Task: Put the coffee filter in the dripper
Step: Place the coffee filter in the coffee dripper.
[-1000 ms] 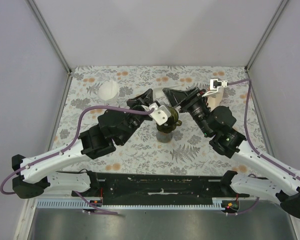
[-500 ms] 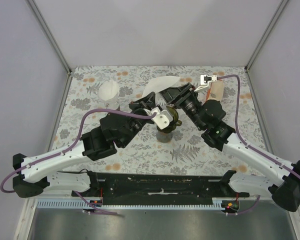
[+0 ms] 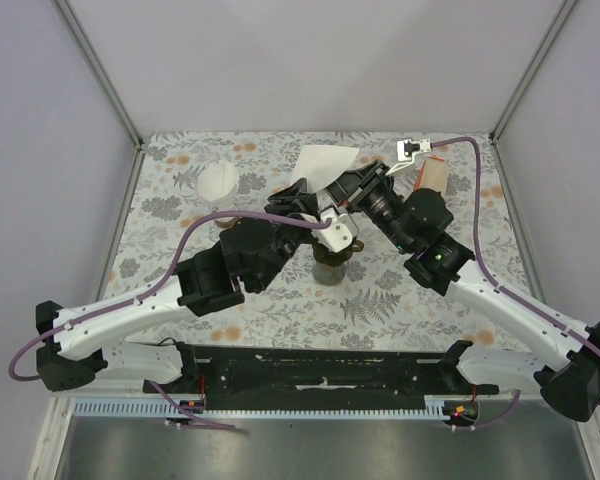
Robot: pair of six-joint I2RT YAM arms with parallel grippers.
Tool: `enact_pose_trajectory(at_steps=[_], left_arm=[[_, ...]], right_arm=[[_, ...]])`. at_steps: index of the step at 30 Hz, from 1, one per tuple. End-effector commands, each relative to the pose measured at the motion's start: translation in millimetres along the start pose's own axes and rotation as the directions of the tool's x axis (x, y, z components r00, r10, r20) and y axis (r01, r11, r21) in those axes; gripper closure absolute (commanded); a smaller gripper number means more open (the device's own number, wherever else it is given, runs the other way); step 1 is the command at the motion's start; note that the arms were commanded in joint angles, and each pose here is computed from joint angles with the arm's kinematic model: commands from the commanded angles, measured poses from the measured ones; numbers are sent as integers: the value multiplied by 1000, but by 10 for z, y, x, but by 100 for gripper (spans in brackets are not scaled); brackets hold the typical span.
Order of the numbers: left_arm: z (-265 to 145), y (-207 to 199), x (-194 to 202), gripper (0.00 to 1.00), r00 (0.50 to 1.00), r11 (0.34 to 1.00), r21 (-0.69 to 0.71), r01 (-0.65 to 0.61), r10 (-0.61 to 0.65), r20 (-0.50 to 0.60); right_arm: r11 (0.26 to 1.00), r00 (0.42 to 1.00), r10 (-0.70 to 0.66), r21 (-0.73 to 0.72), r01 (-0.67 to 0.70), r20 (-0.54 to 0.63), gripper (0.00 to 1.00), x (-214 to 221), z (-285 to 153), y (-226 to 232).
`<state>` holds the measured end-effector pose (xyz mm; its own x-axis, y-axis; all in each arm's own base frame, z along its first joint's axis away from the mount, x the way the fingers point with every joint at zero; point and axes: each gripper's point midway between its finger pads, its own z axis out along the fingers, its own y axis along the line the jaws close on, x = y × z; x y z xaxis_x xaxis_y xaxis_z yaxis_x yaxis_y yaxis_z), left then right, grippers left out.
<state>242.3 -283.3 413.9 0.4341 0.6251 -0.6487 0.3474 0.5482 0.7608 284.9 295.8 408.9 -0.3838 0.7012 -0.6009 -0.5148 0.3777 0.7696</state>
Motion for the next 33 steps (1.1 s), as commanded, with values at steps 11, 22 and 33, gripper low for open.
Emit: enact_pose_trajectory(at_steps=[11,22,33], left_arm=[[82,430,-170,95,996,992,-101,81,-84,-25],[143,316,-89,98,964,967,-40,251,-254,-86],[142,-113,-206,98,958,951,125,282,-273,-89]], right_arm=[[992,992,-113,50,116,-59,100,-22,-101,-45],[942,956,-266,178,285,-122,79,-7,-347,-413],[951,962,-265,143,272,-72,48,-125,-252,-269]])
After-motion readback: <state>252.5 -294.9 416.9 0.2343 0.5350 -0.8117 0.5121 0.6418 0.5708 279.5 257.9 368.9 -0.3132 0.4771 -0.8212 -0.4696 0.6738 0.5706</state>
